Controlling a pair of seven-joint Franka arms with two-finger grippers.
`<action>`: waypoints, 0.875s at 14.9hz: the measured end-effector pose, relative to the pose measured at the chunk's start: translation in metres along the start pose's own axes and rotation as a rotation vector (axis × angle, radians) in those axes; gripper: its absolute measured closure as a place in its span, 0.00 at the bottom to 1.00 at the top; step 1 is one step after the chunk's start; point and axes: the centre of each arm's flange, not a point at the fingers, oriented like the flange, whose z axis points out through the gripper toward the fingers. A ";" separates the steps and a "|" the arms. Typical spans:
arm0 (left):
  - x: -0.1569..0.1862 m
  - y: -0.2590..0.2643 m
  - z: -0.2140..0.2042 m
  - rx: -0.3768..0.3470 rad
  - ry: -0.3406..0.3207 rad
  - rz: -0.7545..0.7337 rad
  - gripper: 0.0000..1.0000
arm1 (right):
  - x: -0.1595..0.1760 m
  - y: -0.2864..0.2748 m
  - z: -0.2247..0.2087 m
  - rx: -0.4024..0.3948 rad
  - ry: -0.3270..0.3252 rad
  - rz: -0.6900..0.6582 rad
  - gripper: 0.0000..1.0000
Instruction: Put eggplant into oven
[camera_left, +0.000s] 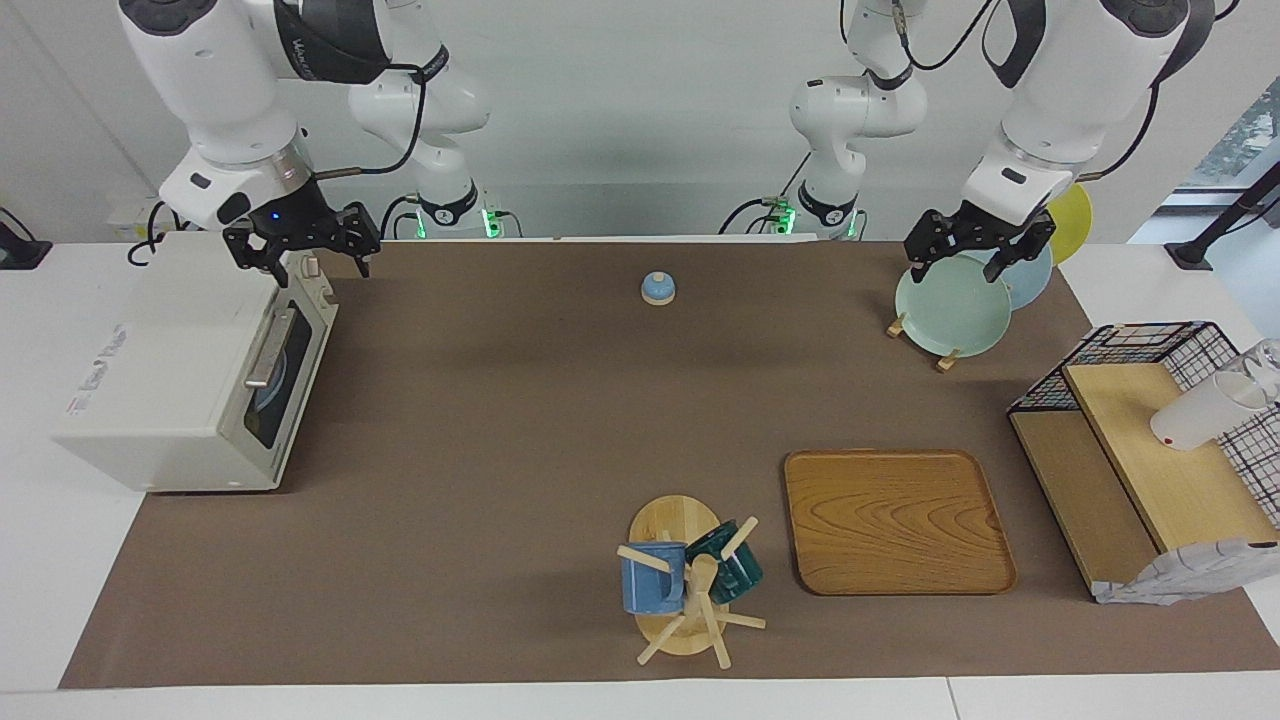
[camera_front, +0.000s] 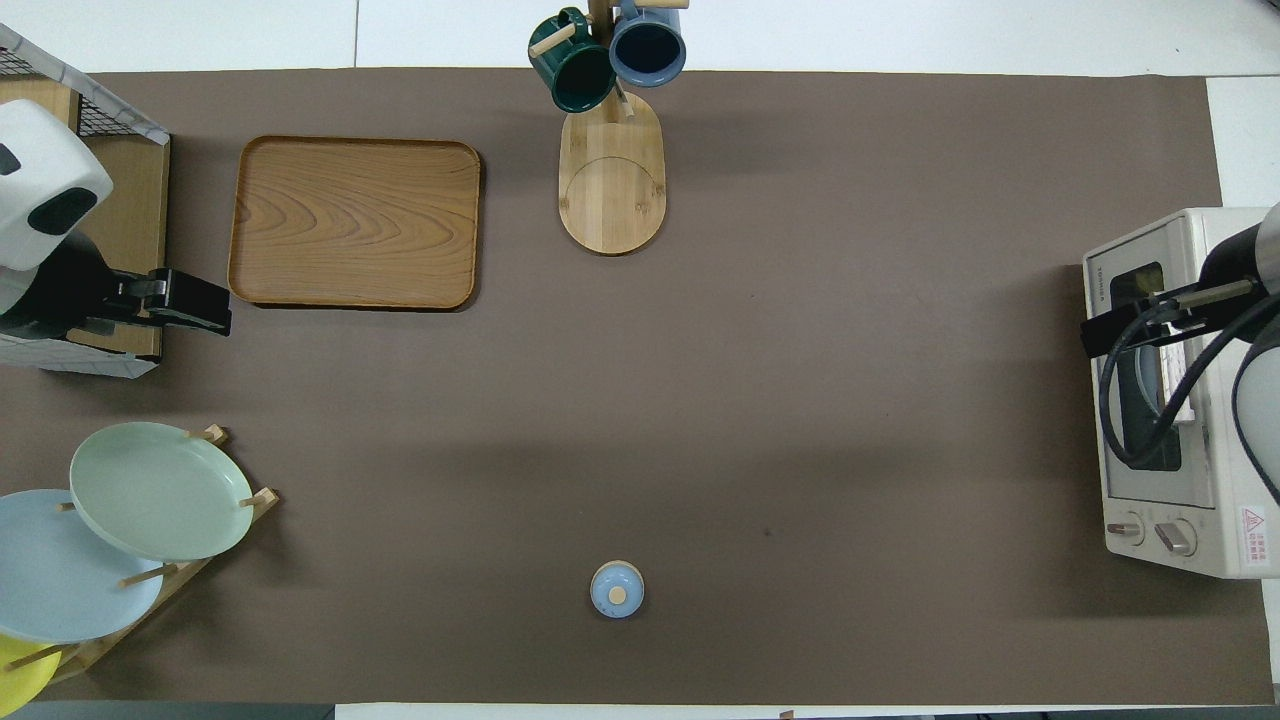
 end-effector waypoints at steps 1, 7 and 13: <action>0.000 0.000 0.000 0.000 0.000 0.000 0.00 | 0.000 0.001 0.000 0.001 -0.001 0.003 0.00; 0.000 0.000 0.000 0.000 0.000 0.000 0.00 | -0.004 0.013 -0.001 0.006 -0.006 0.080 0.00; 0.000 0.000 0.000 0.000 0.000 0.000 0.00 | -0.003 0.012 -0.001 0.008 -0.005 0.100 0.00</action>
